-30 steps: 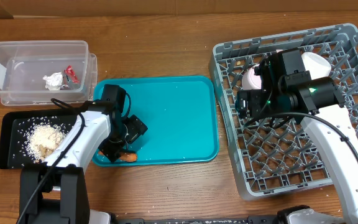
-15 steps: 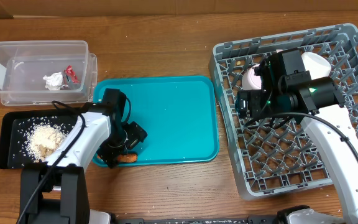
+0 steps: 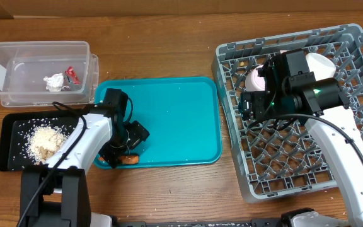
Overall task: Sort waste into correct bins and load items into the dishwasher
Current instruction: 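Grasp the orange carrot on the teal tray with the left gripper, then carry the carrot left and drop it onto the black tray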
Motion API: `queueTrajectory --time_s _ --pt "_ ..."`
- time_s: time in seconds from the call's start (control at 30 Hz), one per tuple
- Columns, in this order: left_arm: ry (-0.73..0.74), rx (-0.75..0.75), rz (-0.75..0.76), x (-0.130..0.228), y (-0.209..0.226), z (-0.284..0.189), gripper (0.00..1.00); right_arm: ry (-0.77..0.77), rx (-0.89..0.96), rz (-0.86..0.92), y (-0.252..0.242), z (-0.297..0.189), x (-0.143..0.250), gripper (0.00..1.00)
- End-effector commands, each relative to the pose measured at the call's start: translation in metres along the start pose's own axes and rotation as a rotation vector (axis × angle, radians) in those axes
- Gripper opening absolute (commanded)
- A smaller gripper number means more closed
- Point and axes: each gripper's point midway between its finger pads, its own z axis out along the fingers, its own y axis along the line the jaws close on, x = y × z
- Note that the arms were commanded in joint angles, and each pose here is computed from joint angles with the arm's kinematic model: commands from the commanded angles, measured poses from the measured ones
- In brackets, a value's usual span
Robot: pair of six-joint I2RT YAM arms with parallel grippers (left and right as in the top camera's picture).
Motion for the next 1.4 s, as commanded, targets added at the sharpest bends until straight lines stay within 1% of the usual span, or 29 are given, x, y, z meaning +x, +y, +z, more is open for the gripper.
queueTrajectory --time_s 0.0,0.33,0.47,0.57,0.67,0.93,0.97,1.03,1.27,1.37 --pt "-0.005 -0.013 0.001 0.002 0.003 0.005 1.0 -0.016 0.001 -0.008 0.001 -0.004 -0.004 1.0" --pt "-0.007 0.005 -0.018 0.007 0.007 0.025 1.0 -0.013 0.001 -0.008 0.001 -0.004 -0.003 1.0" --pt "-0.045 0.054 -0.011 -0.002 -0.004 0.028 1.0 -0.013 0.001 -0.007 0.001 -0.004 -0.003 1.0" --pt "-0.094 0.093 -0.004 -0.013 -0.014 0.026 0.96 -0.013 0.002 -0.007 0.001 -0.004 -0.003 1.0" --pt "-0.118 0.112 -0.002 -0.018 -0.019 0.025 0.95 -0.012 0.002 -0.007 0.001 -0.004 -0.003 1.0" --pt "-0.119 0.102 -0.004 -0.018 -0.017 0.025 0.96 -0.013 0.001 -0.008 0.001 -0.004 -0.003 1.0" --pt "-0.122 0.092 -0.015 -0.018 -0.015 0.026 0.95 -0.013 0.001 -0.007 0.001 -0.004 -0.003 1.0" --pt "-0.127 0.05 -0.106 -0.018 -0.004 0.026 0.97 -0.013 0.001 -0.008 0.001 -0.004 -0.003 1.0" --pt "-0.154 0.042 -0.242 -0.023 -0.001 0.026 0.97 -0.012 0.002 -0.007 0.001 -0.004 -0.003 1.0" --pt "-0.169 0.04 -0.278 -0.025 0.0 0.025 0.93 -0.012 0.002 -0.007 0.001 -0.004 -0.003 1.0"
